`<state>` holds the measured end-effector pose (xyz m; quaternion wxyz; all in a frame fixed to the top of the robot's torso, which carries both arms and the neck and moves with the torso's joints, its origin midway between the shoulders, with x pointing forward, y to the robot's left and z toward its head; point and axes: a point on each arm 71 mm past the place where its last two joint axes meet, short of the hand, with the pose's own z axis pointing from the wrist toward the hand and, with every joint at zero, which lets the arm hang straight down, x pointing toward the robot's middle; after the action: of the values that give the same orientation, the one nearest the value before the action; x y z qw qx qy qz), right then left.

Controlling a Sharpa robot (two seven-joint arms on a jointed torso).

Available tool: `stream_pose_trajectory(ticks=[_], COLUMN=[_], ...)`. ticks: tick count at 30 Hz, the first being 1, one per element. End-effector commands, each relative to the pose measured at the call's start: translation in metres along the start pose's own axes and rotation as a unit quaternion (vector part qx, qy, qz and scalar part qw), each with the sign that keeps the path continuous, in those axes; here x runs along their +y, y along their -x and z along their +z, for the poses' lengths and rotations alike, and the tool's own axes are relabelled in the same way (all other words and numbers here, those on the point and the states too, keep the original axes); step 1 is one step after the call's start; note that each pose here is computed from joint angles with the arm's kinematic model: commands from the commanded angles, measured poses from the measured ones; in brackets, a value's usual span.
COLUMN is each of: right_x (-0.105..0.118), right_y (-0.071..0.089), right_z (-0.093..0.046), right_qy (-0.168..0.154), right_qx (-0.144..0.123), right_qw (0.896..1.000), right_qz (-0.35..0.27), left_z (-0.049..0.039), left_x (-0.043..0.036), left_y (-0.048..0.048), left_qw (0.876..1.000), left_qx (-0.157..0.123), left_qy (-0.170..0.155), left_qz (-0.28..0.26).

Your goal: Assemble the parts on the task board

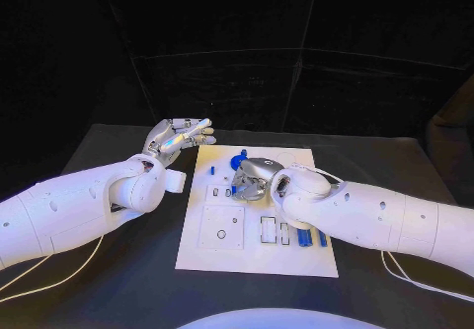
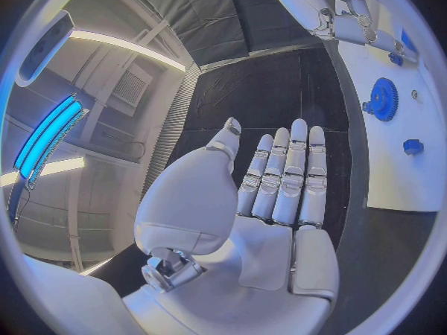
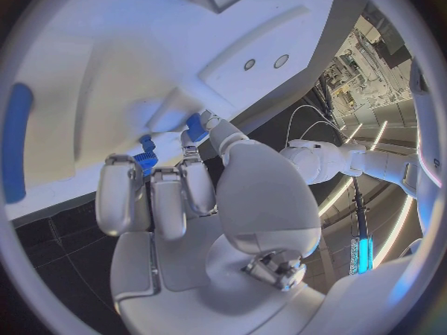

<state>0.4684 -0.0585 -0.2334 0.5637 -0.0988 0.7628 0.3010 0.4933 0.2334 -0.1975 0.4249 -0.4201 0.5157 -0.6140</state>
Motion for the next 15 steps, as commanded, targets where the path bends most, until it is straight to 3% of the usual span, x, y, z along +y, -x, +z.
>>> stream_pose_trajectory(ticks=[1,15], right_x=[-0.002,-0.0023], right_y=[-0.0061,-0.0017], right_z=[-0.001,-0.0013], right_qy=[-0.005,-0.005], right_qx=[0.022,-0.009], right_qw=[1.0,1.0], right_qz=[-0.01,-0.002], left_z=[0.0008,0.0011], left_x=[-0.001,-0.0006], left_y=[-0.0012,-0.0005], left_qw=[1.0,1.0], left_qx=[0.006,0.005], left_qy=[0.0,0.001], left_qz=[-0.004,-0.004])
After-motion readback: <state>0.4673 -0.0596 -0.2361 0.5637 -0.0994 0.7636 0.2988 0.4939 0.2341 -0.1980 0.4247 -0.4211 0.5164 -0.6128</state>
